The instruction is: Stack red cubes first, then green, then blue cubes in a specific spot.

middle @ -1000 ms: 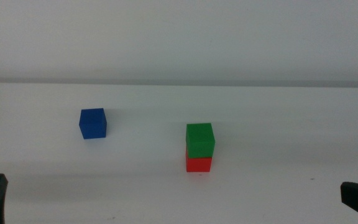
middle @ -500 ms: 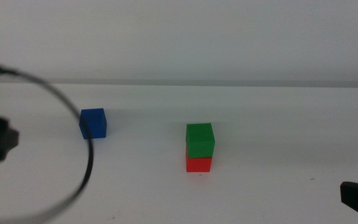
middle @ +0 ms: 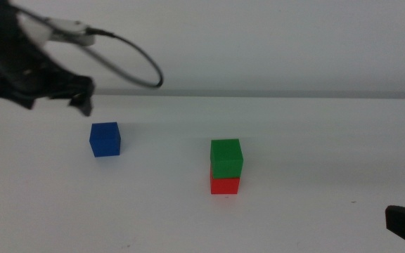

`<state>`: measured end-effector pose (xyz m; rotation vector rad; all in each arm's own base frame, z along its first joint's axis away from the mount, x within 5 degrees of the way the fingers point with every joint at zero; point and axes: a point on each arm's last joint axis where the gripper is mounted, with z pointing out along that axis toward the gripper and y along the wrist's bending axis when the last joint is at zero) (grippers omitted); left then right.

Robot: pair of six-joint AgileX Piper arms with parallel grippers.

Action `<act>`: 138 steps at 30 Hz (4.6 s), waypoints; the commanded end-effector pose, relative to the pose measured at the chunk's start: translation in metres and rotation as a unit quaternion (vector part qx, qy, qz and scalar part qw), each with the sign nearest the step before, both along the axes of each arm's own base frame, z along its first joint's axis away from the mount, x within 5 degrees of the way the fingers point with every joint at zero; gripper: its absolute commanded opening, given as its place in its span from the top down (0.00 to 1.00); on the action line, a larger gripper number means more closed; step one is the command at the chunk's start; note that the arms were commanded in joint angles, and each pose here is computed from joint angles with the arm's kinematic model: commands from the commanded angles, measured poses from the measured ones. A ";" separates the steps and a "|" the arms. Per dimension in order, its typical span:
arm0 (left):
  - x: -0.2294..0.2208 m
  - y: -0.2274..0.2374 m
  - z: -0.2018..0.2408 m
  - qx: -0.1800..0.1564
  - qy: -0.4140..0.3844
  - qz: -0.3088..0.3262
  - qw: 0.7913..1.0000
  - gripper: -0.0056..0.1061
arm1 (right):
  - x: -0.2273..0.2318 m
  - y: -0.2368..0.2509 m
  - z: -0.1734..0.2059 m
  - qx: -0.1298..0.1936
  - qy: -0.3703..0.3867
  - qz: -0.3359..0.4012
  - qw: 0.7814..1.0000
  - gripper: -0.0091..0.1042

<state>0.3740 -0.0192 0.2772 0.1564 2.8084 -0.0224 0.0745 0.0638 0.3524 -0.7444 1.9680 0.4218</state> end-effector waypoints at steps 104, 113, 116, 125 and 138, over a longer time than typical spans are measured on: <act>-0.055 -0.276 -0.024 -0.025 0.081 0.117 0.989 0.97 | 0.000 -0.001 0.001 0.004 -0.006 -0.003 1.000 0.10; -0.052 -0.278 -0.037 -0.008 0.089 0.103 0.991 0.95 | 0.000 -0.001 0.001 0.004 -0.006 -0.003 1.000 0.10; -0.052 -0.278 -0.038 -0.005 0.090 0.097 0.991 0.90 | 0.000 -0.001 0.001 0.004 -0.006 -0.003 1.000 0.10; -0.051 -0.277 -0.037 0.002 0.085 0.081 0.993 0.51 | 0.000 -0.001 0.001 0.004 -0.006 -0.003 1.000 0.10; -0.064 -0.257 0.029 -0.009 0.007 0.004 1.000 0.19 | 0.000 -0.001 0.001 0.004 -0.006 -0.003 1.000 0.10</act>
